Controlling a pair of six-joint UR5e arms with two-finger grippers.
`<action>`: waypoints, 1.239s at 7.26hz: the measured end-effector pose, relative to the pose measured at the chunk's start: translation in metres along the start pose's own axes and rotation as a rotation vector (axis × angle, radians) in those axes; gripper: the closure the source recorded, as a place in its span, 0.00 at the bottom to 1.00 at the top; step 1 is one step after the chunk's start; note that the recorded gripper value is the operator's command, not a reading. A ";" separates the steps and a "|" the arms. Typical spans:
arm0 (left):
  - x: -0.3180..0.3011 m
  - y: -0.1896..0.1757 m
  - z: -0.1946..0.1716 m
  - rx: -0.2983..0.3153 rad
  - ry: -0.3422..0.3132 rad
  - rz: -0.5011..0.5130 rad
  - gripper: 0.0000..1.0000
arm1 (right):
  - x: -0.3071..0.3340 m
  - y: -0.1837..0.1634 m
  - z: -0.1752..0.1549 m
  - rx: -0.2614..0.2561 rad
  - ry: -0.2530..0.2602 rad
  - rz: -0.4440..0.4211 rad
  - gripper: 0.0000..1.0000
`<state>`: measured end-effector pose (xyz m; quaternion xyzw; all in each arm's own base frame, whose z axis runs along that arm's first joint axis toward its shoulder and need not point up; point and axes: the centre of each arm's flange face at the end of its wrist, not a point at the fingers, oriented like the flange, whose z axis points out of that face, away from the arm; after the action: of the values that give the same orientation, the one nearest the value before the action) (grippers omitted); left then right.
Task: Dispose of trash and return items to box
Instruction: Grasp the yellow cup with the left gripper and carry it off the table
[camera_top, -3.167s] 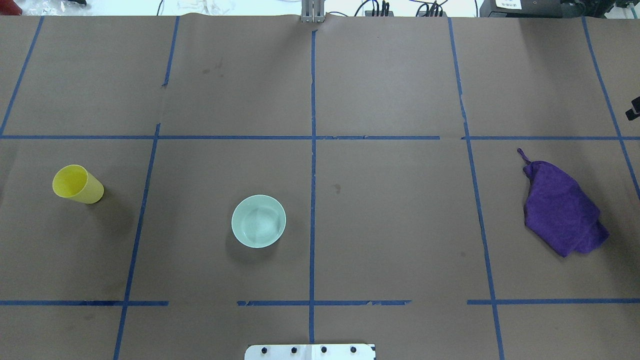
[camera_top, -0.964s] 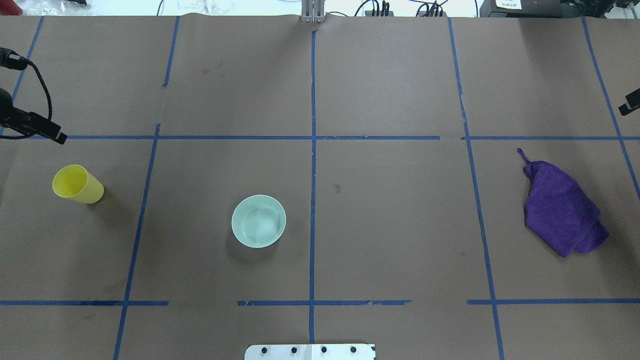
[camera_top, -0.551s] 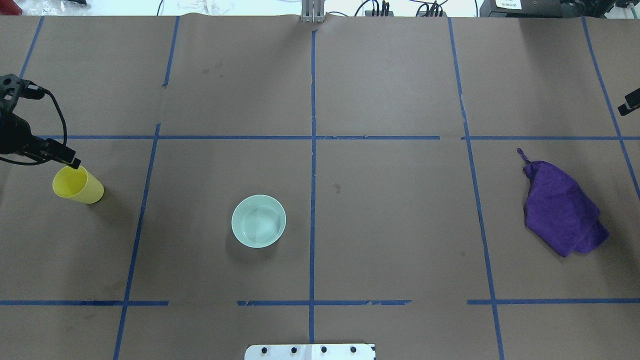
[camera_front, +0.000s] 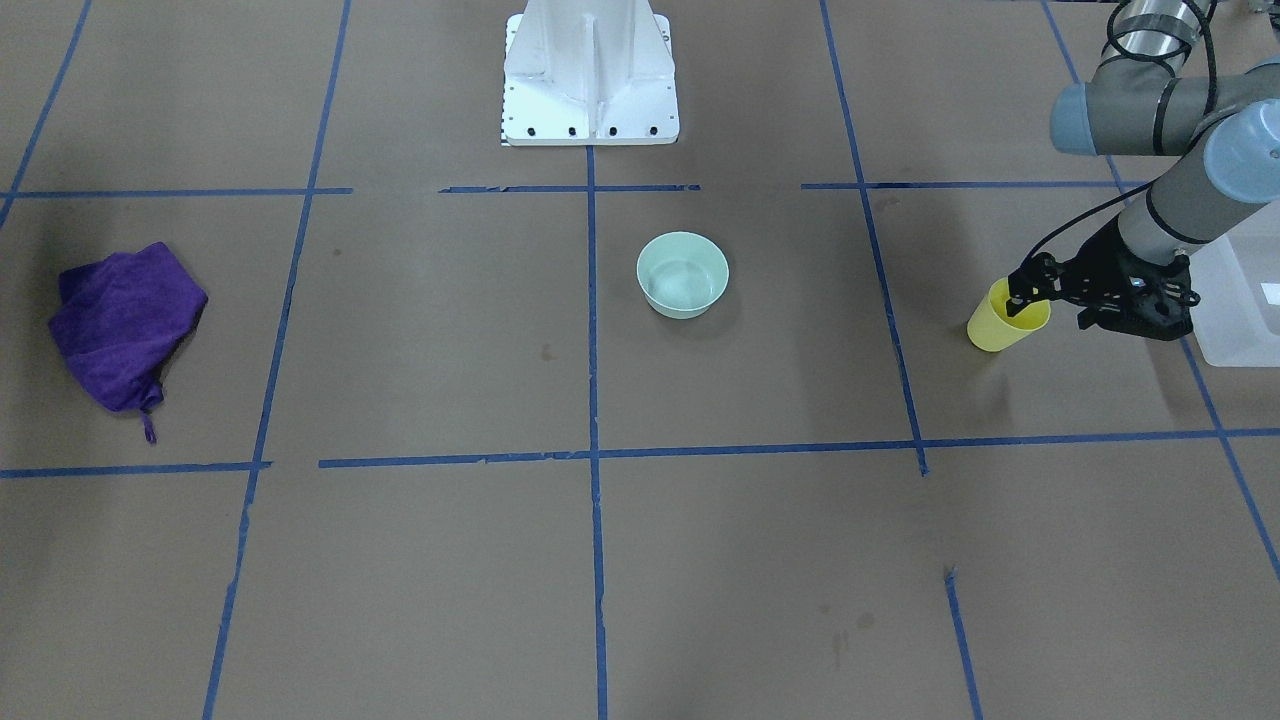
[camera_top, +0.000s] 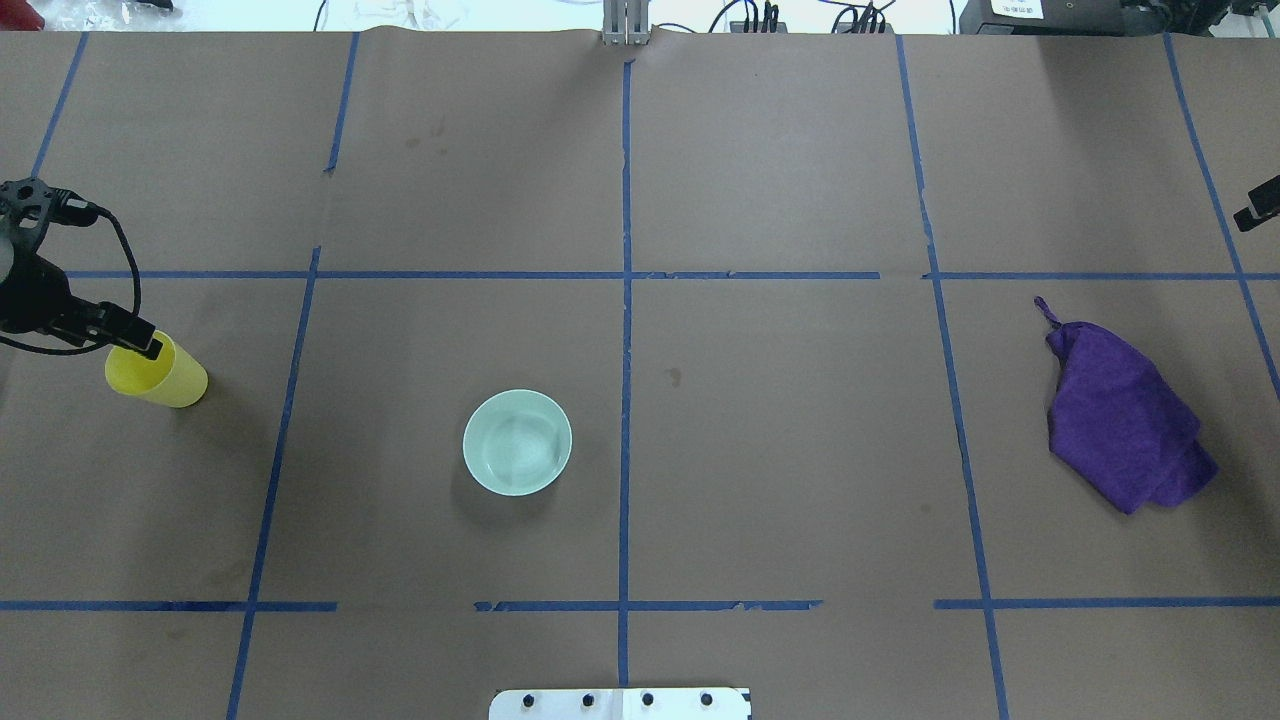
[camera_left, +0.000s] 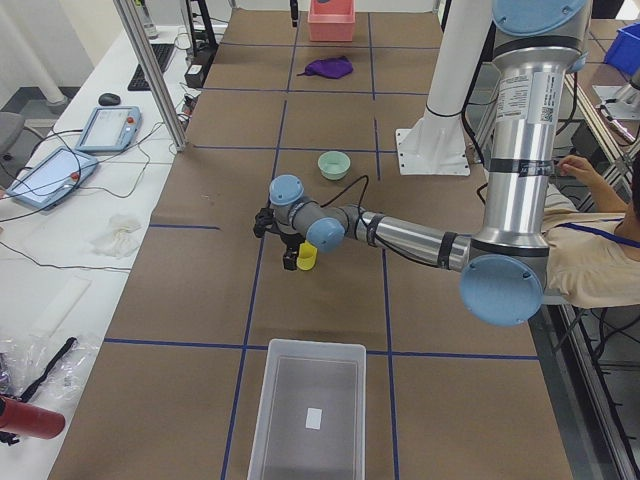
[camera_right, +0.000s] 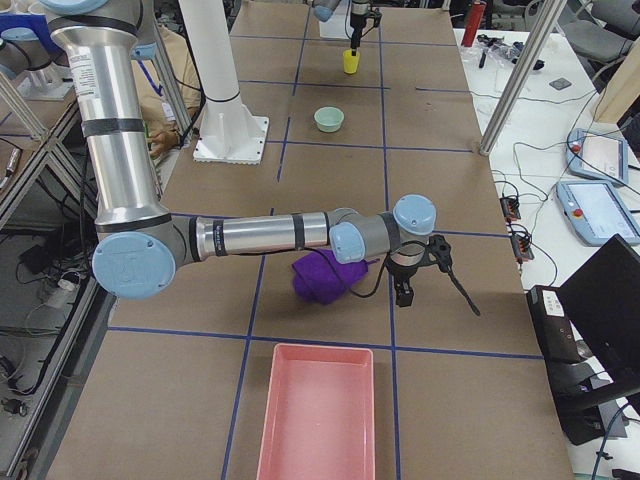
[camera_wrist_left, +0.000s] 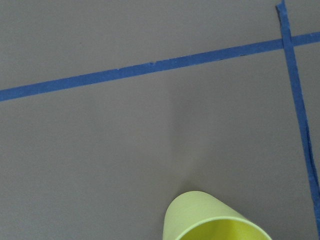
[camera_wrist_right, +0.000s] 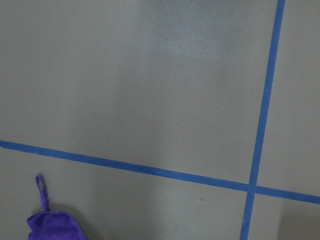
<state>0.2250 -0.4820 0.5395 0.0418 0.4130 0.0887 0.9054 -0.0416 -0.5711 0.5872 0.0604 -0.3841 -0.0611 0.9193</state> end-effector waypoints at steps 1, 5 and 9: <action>0.002 0.002 0.007 -0.013 -0.002 0.001 0.50 | -0.001 0.000 0.000 -0.002 -0.007 0.000 0.00; 0.004 0.009 0.031 -0.058 -0.011 -0.002 1.00 | 0.001 0.001 0.003 -0.007 -0.011 0.005 0.00; -0.004 0.008 -0.075 0.123 0.014 0.019 1.00 | -0.008 0.013 -0.008 0.012 -0.018 -0.014 0.00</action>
<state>0.1644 -0.4745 0.4944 0.1006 0.4235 0.0723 0.8974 -0.0401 -0.5570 0.5780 0.0680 -0.3925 -0.0658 0.9149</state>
